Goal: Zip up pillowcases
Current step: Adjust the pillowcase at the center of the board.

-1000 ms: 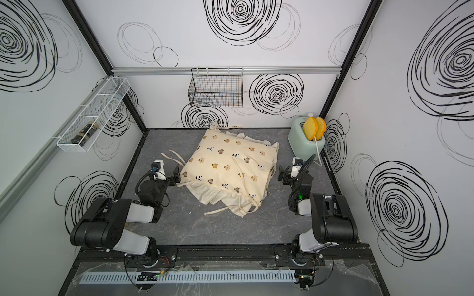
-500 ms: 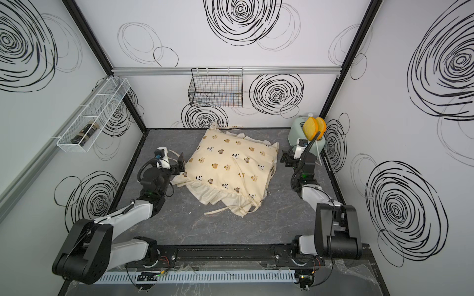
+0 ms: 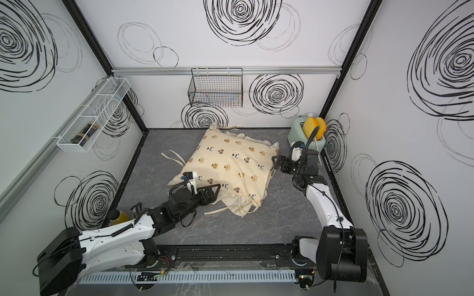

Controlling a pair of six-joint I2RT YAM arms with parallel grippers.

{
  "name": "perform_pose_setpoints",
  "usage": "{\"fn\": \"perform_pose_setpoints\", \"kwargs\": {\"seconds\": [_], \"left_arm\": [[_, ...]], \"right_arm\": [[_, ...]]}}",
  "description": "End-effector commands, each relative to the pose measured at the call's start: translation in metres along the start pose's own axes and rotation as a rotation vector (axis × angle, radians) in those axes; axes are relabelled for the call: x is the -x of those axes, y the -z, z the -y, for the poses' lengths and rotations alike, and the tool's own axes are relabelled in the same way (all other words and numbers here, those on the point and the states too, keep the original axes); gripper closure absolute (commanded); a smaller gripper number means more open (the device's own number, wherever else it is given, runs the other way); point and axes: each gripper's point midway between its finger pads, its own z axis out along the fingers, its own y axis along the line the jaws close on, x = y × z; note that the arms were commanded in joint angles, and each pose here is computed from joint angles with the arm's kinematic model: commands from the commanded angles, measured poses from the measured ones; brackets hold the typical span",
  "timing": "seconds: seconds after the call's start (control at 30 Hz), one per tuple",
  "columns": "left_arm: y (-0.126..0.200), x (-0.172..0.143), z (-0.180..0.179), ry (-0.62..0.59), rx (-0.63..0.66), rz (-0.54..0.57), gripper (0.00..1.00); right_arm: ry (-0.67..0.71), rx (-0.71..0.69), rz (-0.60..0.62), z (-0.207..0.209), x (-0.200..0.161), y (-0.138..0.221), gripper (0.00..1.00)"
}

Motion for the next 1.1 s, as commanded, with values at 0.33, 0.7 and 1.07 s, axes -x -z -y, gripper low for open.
{"fn": "perform_pose_setpoints", "kwargs": {"seconds": [0.33,0.7,1.07], "left_arm": [[-0.095,-0.012,0.026,0.29,-0.115,-0.015,0.04],[-0.131,-0.014,-0.024,0.423,-0.025,0.017,0.65],[-0.083,0.043,-0.086,0.386,0.102,0.155,0.76]], "right_arm": [[-0.091,0.071,-0.111,-0.01,-0.039,0.016,0.06],[-0.143,0.081,-0.12,-0.005,-0.051,0.018,0.09],[-0.089,0.119,-0.328,-0.031,-0.127,-0.004,0.22]]}}
